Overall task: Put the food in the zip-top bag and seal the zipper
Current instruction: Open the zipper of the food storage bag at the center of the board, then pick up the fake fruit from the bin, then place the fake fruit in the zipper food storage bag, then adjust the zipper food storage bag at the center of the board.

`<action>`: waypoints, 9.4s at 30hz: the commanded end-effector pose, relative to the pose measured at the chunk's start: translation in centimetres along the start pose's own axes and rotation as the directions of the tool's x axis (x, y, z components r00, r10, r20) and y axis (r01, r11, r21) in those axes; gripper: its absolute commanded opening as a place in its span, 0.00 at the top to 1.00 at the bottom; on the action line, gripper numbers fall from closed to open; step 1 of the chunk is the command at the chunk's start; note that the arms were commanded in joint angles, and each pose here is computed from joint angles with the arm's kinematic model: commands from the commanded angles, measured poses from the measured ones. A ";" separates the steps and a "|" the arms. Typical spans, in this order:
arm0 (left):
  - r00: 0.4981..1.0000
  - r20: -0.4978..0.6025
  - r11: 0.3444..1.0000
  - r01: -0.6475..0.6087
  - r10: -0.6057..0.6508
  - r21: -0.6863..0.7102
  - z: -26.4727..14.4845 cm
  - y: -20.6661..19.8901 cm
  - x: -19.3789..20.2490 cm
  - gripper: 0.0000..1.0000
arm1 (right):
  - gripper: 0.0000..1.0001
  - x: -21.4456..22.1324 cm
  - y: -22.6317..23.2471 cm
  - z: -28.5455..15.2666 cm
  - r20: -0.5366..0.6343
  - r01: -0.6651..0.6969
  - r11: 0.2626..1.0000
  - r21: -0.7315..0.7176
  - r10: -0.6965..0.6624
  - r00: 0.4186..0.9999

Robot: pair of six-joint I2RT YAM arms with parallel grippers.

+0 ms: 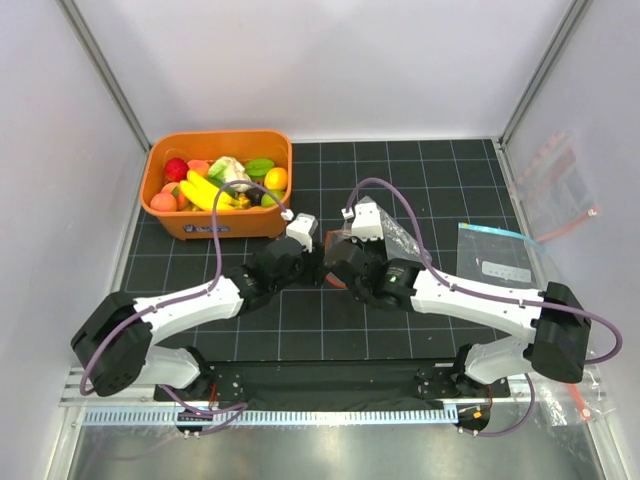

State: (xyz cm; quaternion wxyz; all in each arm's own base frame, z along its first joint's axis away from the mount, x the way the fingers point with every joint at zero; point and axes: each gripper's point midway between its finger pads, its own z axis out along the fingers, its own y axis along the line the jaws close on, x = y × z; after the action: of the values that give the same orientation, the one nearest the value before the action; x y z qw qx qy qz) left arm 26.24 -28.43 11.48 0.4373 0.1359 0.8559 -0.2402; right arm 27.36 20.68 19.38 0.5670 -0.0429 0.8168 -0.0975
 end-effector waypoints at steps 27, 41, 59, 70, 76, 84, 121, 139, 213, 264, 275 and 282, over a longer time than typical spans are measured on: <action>0.768 0.621 0.782 0.480 -0.156 -0.397 -17.7 11.5 -14.9 0.00 | 0.99 -1.3 0.4 2.0 -0.052 -0.104 0.994 -0.034 0.102 0.993; 0.854 0.505 0.571 0.479 -0.125 -0.667 -15.7 19.4 -21.1 0.00 | 0.99 -1.4 0.1 1.5 -0.049 -0.138 0.989 -0.055 0.135 0.990; 0.870 0.381 0.531 0.494 -0.313 -0.689 -5.6 29.0 -17.7 0.00 | 0.99 -2.2 -0.9 0.6 -0.017 -0.204 0.976 -0.073 0.204 0.979; 0.866 0.311 0.490 0.482 -0.392 -0.726 -2.1 31.9 -14.0 0.49 | 0.99 -2.3 -0.6 0.4 -0.023 -0.212 0.972 -0.096 0.211 0.977; 0.848 0.401 0.543 0.530 -0.347 -0.652 -5.1 29.8 -17.1 0.75 | 0.99 -2.1 -0.4 0.6 -0.027 -0.211 0.973 -0.097 0.209 0.977; 0.794 0.506 0.733 0.558 -0.337 -0.388 -9.4 23.3 -22.7 0.86 | 0.99 -2.7 -0.5 0.3 -0.006 -0.232 0.965 -0.121 0.233 0.972; 0.803 0.587 0.968 -0.054 -0.105 0.247 -11.0 -4.2 -14.8 1.00 | 0.99 -2.7 6.1 -4.7 -0.228 -0.400 0.751 -0.525 0.329 0.916; 0.632 0.765 0.844 -0.472 0.121 0.257 -14.3 -9.1 -13.8 1.00 | 0.99 -6.2 6.5 -6.8 -0.310 -0.467 0.690 -0.553 0.350 0.884; 0.912 0.339 0.939 0.118 -0.231 0.323 -2.9 -8.0 -8.2 0.24 | 0.99 -9.8 -10.0 -6.3 0.057 -0.696 0.643 -0.321 0.746 0.663; 0.972 0.172 0.923 0.086 -0.160 0.375 -5.2 -12.7 -9.4 1.00 | 0.99 -7.5 -6.9 -2.1 0.009 -0.519 0.842 -0.146 0.526 0.850; 0.965 0.193 0.947 0.111 -0.174 0.302 -6.8 -9.1 -11.4 1.00 | 0.99 -7.9 -7.4 -2.8 0.029 -0.526 0.831 -0.182 0.539 0.842; 0.965 0.187 0.958 0.134 -0.185 0.253 -6.0 -6.6 -11.8 0.99 | 0.99 -7.8 -8.3 -2.9 0.054 -0.524 0.836 -0.164 0.538 0.841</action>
State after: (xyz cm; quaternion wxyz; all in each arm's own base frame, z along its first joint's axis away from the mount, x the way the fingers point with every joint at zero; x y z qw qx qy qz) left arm 25.73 -31.48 24.51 0.4749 0.0917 0.7893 -0.3783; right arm 26.55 14.59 28.77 0.5934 0.1331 0.7825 0.1338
